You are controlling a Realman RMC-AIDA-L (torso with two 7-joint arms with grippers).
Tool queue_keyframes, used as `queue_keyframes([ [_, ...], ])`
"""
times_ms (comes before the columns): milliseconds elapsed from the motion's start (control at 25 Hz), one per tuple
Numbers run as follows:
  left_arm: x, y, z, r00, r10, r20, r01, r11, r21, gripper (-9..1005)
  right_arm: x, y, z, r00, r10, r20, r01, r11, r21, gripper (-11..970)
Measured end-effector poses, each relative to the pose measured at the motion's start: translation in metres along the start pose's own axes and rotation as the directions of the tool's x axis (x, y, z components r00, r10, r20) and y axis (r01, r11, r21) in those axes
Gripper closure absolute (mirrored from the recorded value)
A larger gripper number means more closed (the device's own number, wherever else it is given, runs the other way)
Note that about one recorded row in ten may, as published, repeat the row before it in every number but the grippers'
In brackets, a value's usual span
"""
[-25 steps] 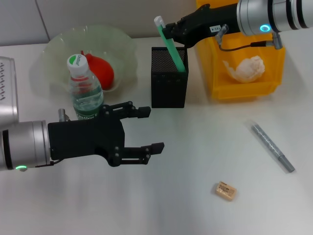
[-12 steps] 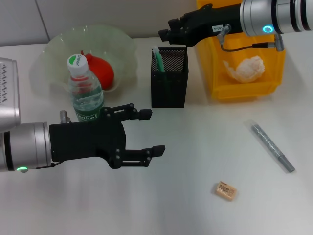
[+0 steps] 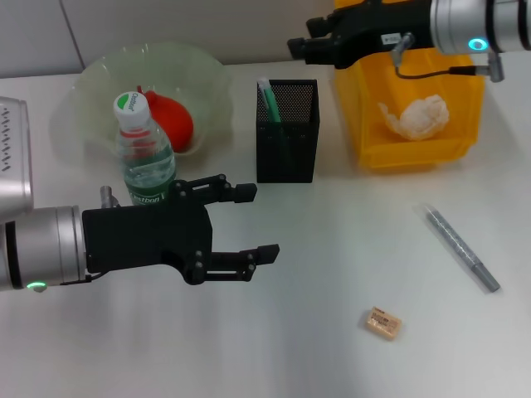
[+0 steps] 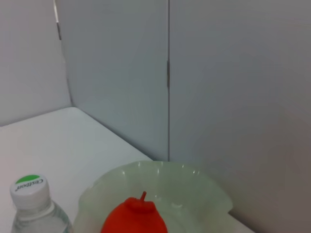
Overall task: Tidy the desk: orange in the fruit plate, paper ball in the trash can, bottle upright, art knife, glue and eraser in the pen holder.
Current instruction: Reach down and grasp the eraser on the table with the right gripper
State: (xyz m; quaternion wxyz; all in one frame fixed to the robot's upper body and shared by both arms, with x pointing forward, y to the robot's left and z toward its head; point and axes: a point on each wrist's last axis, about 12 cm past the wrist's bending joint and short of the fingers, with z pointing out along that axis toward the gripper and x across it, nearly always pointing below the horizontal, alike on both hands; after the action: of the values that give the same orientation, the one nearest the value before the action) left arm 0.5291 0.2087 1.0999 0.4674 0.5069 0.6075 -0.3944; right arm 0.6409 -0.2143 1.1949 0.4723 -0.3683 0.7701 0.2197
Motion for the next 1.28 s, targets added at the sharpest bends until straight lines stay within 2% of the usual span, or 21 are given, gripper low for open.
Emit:
queue_keyframes([
  [280, 0.0, 0.0, 0.0, 1.0, -0.004, -0.001, 0.004, 1.0, 0.002, 169, 0.012, 0.001, -0.025, 0.999, 0.02, 0.036, -0.02, 1.0, 0.01, 477],
  [440, -0.001, 0.001, -0.001, 1.0, -0.003, 0.001, 0.003, 1.0, -0.002, 169, 0.019, 0.007, -0.036, 0.999, 0.035, 0.018, -0.035, 0.999, -0.021, 464],
  [520, -0.001, 0.001, -0.001, 1.0, 0.0, 0.001, 0.0, 1.0, -0.002, 169, 0.025, 0.012, -0.045, 0.998, 0.055, -0.003, -0.055, 0.997, -0.046, 280],
  [960, -0.002, -0.001, -0.001, 1.0, 0.006, 0.006, -0.006, 1.0, 0.013, 169, 0.044, 0.022, -0.059, 0.992, 0.096, -0.079, -0.103, 0.99, -0.099, 266],
  [1280, -0.003, -0.005, -0.018, 0.998, 0.003, 0.055, -0.004, 1.0, 0.024, 169, 0.049, 0.034, -0.061, 0.952, 0.084, -0.295, -0.122, 0.986, -0.112, 265],
])
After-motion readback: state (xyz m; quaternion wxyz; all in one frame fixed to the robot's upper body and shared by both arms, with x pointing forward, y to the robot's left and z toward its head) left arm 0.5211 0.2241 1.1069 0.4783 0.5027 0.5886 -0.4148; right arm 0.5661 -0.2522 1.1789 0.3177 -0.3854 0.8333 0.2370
